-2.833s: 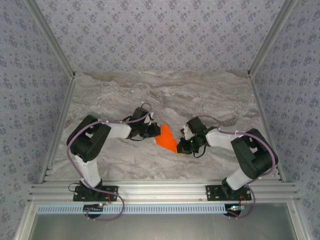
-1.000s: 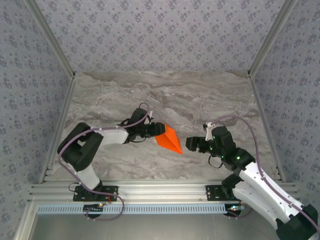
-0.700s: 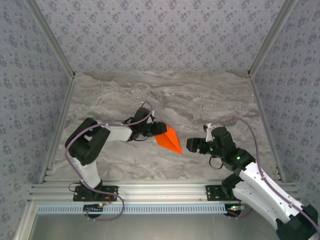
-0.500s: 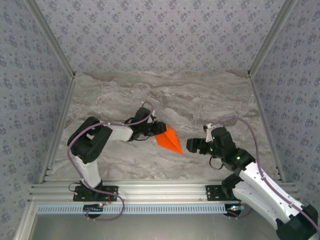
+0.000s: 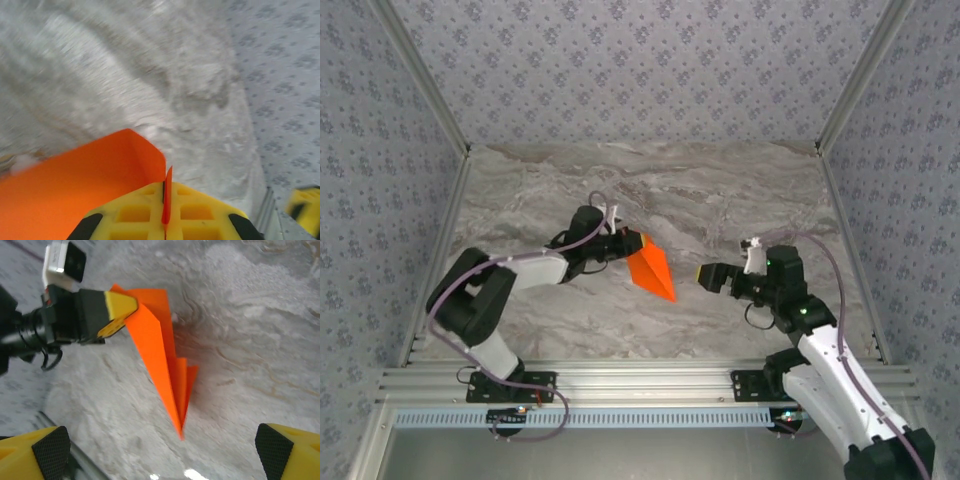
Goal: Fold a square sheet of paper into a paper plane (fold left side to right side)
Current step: Turn over the paper at the center of the table.
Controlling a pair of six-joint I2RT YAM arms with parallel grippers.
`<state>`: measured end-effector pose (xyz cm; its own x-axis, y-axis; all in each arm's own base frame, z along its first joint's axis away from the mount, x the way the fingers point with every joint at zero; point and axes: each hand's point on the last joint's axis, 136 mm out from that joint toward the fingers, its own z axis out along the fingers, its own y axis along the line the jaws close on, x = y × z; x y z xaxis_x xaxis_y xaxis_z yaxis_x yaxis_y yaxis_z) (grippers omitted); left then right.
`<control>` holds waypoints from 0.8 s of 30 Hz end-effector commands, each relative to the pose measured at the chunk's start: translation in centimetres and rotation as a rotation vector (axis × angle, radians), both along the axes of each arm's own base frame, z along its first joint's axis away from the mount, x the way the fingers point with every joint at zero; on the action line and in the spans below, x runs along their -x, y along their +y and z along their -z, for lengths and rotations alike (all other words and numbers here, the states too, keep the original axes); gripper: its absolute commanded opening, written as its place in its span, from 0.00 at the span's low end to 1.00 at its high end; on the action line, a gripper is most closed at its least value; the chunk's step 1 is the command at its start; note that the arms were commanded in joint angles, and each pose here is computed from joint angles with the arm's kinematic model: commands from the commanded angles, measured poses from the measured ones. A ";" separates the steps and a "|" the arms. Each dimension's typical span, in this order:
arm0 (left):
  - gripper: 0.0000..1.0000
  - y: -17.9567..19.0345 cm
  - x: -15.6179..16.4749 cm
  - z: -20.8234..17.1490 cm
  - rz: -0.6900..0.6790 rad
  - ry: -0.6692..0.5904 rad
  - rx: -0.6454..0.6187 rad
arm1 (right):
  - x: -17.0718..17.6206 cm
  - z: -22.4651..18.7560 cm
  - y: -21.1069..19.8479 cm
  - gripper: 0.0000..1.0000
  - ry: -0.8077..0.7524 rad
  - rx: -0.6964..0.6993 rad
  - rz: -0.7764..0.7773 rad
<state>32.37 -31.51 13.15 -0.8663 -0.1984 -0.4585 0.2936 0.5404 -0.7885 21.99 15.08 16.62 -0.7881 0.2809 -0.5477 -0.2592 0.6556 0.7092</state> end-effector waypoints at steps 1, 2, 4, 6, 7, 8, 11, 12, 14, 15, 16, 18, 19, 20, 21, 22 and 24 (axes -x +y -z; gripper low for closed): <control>0.02 0.2 0.8 -6.9 0.050 -0.156 0.070 | 0.1 -3.4 1.1 1.00 -0.043 -0.226 -0.097; 0.02 0.5 1.1 -8.3 0.054 -0.179 0.082 | -0.2 -3.8 1.0 1.00 -0.052 -0.253 -0.103; 0.01 0.7 1.8 -11.1 0.062 -0.222 0.109 | -0.3 -4.7 1.4 1.00 -0.082 -0.285 -0.141; 0.00 1.0 2.4 -13.8 0.072 -0.263 0.140 | -0.3 -5.8 2.0 1.00 -0.137 -0.318 -0.192; 0.00 1.0 2.7 -15.0 0.080 -0.281 0.157 | -0.3 -6.2 2.3 1.00 -0.159 -0.328 -0.206; 0.00 1.0 3.1 -16.2 0.092 -0.297 0.177 | -0.3 -6.8 2.6 1.00 -0.189 -0.339 -0.222; 0.00 1.1 4.2 -19.6 0.120 -0.340 0.248 | 0.2 -8.4 4.0 1.00 -0.260 -0.361 -0.298; 0.00 1.0 4.5 -20.6 0.130 -0.351 0.269 | 0.3 -8.9 4.7 1.00 -0.276 -0.359 -0.325; 0.00 1.0 5.2 -22.1 0.150 -0.369 0.302 | 0.6 -9.4 6.0 1.00 -0.286 -0.353 -0.370; 0.00 1.0 5.5 -22.8 0.159 -0.380 0.317 | 0.8 -9.6 6.7 1.00 -0.289 -0.352 -0.397; 0.00 1.0 5.8 -23.2 0.169 -0.385 0.325 | 0.8 -10.0 7.1 1.00 -0.296 -0.351 -0.411; 0.00 0.9 6.4 -24.0 0.182 -0.397 0.345 | 1.1 -10.6 8.1 1.00 -0.312 -0.350 -0.443; 0.00 0.9 6.6 -24.2 0.188 -0.398 0.352 | 1.2 -10.8 8.5 1.00 -0.314 -0.353 -0.454; 0.00 0.8 6.8 -24.4 0.191 -0.399 0.359 | 1.3 -11.3 8.9 1.00 -0.327 -0.360 -0.471; 0.00 0.8 7.0 -24.6 0.194 -0.399 0.367 | 1.5 -11.6 9.3 1.00 -0.333 -0.365 -0.486; 0.00 0.8 7.2 -24.6 0.198 -0.397 0.371 | 1.6 -12.0 9.7 1.00 -0.338 -0.369 -0.498; 0.00 0.7 7.4 -24.8 0.206 -0.390 0.384 | 1.7 -12.4 10.4 0.97 -0.340 -0.372 -0.521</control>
